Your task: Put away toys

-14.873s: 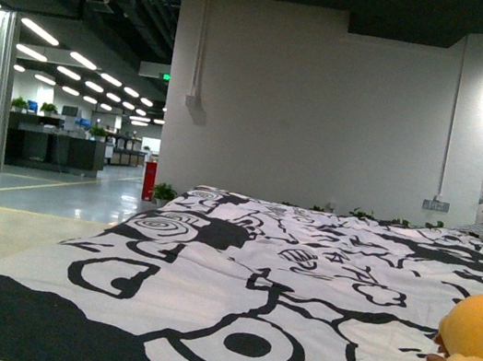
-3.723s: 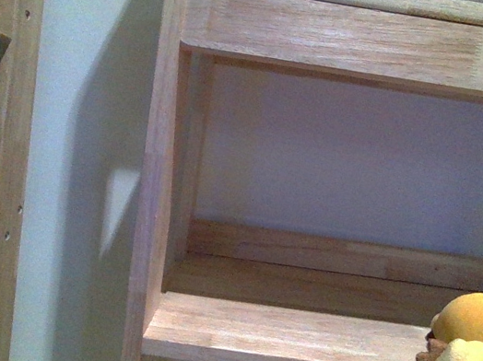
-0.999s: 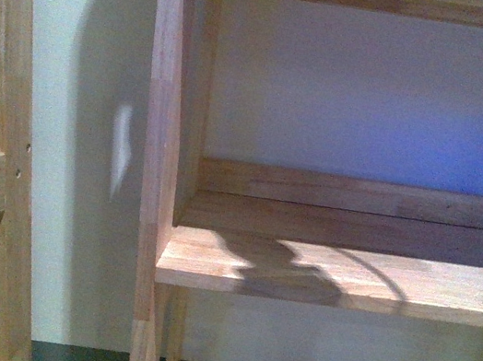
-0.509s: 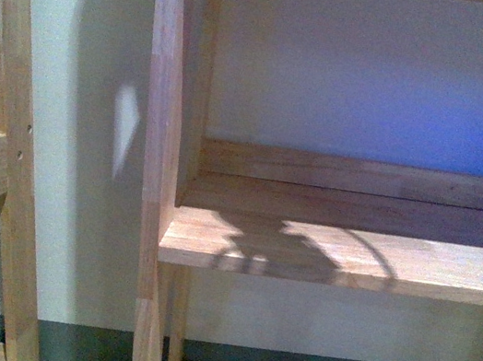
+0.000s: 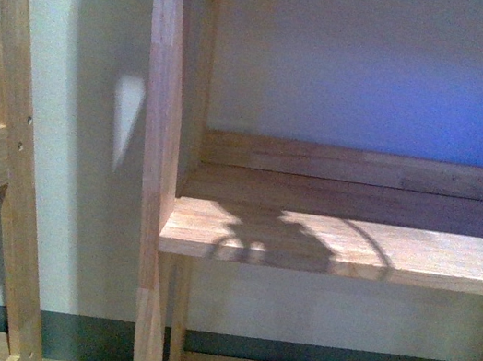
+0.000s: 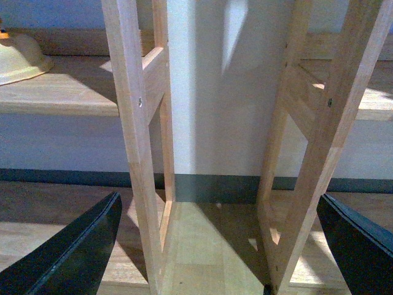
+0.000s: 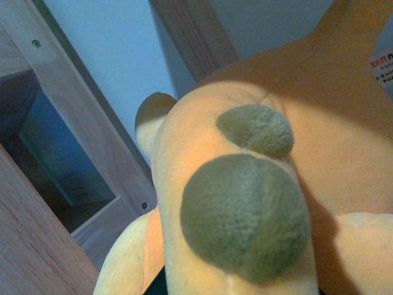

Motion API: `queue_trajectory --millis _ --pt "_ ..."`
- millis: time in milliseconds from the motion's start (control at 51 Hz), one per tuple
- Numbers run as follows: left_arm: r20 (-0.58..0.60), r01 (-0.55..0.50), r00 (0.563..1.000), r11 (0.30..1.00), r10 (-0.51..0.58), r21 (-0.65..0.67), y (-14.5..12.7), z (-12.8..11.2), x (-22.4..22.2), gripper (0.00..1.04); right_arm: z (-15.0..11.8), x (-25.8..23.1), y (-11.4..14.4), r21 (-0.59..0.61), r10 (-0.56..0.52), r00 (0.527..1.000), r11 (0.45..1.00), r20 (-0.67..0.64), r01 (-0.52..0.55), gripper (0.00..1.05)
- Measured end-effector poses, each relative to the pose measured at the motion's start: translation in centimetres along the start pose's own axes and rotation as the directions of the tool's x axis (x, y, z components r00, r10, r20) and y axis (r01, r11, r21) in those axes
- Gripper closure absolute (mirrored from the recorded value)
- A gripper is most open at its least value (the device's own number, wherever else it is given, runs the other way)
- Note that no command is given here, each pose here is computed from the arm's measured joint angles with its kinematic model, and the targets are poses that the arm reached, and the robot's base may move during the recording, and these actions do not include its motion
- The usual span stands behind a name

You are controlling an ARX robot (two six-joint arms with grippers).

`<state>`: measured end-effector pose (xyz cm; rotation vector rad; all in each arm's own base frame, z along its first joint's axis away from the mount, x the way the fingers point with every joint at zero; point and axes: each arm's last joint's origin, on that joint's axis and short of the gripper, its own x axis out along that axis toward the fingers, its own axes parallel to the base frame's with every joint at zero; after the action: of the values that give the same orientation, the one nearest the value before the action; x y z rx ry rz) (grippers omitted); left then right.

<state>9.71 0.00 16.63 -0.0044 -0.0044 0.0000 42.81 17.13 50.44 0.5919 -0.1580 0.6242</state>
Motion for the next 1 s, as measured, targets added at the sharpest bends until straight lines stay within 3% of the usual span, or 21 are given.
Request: queue_trajectory --millis 137,255,431,803,999 --pt "0.000 0.000 1.000 1.000 0.000 0.000 0.0 0.0 0.0 0.06 -0.3 -0.2 0.4 0.003 0.004 1.000 1.000 -0.010 -0.004 0.95" --pt "0.000 0.000 1.000 1.000 0.000 0.000 0.0 0.0 0.0 0.06 -0.4 -0.3 0.5 0.004 0.000 1.000 1.000 -0.009 0.000 0.75" --pt "0.000 0.000 1.000 1.000 0.000 0.000 0.0 0.0 0.0 0.06 -0.3 -0.6 0.5 -0.009 -0.020 1.000 1.000 0.018 0.020 0.54" --pt "0.000 0.000 1.000 1.000 0.000 0.000 0.0 0.0 0.0 0.06 0.5 -1.5 0.7 -0.170 -0.112 0.979 0.975 0.171 0.142 0.06" --pt "0.000 0.000 1.000 1.000 0.000 0.000 0.0 0.0 0.0 0.06 1.9 -2.5 1.3 -0.209 -0.194 0.923 0.939 0.333 0.273 0.06"
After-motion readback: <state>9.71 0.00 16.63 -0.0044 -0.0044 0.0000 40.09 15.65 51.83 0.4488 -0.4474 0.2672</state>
